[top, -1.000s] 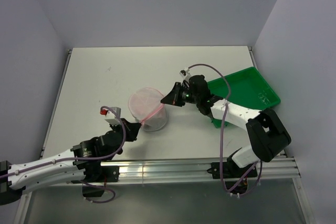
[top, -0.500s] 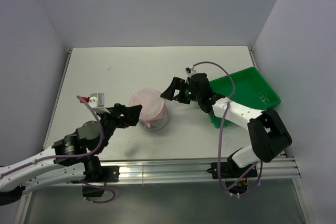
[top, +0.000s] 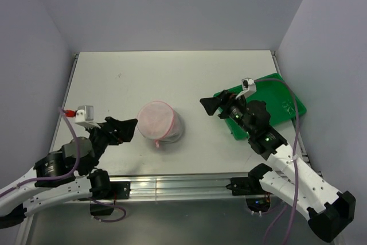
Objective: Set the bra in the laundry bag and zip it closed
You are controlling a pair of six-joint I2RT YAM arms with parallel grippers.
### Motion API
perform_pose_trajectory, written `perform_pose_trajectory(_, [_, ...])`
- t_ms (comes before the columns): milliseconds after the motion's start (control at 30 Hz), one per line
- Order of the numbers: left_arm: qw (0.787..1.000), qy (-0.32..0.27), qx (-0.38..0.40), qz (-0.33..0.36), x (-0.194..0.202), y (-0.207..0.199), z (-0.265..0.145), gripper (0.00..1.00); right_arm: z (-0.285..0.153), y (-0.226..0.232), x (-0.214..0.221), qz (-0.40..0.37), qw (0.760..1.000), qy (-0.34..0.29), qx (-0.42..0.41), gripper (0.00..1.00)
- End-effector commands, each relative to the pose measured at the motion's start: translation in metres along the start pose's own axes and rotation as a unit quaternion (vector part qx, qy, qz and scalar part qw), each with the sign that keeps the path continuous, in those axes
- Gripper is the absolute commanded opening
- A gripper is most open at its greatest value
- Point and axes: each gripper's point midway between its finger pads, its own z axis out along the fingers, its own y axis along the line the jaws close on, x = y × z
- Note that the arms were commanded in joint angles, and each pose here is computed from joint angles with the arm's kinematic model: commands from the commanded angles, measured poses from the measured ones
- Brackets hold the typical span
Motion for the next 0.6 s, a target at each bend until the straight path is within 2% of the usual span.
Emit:
perform_pose_trajectory(0, [1.000,-0.010,-0.007,-0.017,-0.013,0.013,-0.014,0.99,-0.016,-0.035,0.012,-0.017,0.998,-0.007,0.063,1.00])
perform_pose_trajectory(167, [0.999,-0.015,0.005,-0.031,-0.012,0.024,-0.022,0.99,-0.020,-0.054,0.026,-0.002,0.996,-0.014,0.083,1.00])
perform_pose_trajectory(567, [1.000,-0.009,0.022,-0.018,-0.008,0.022,-0.023,0.99,-0.006,-0.043,0.023,-0.005,0.998,-0.005,0.063,1.00])
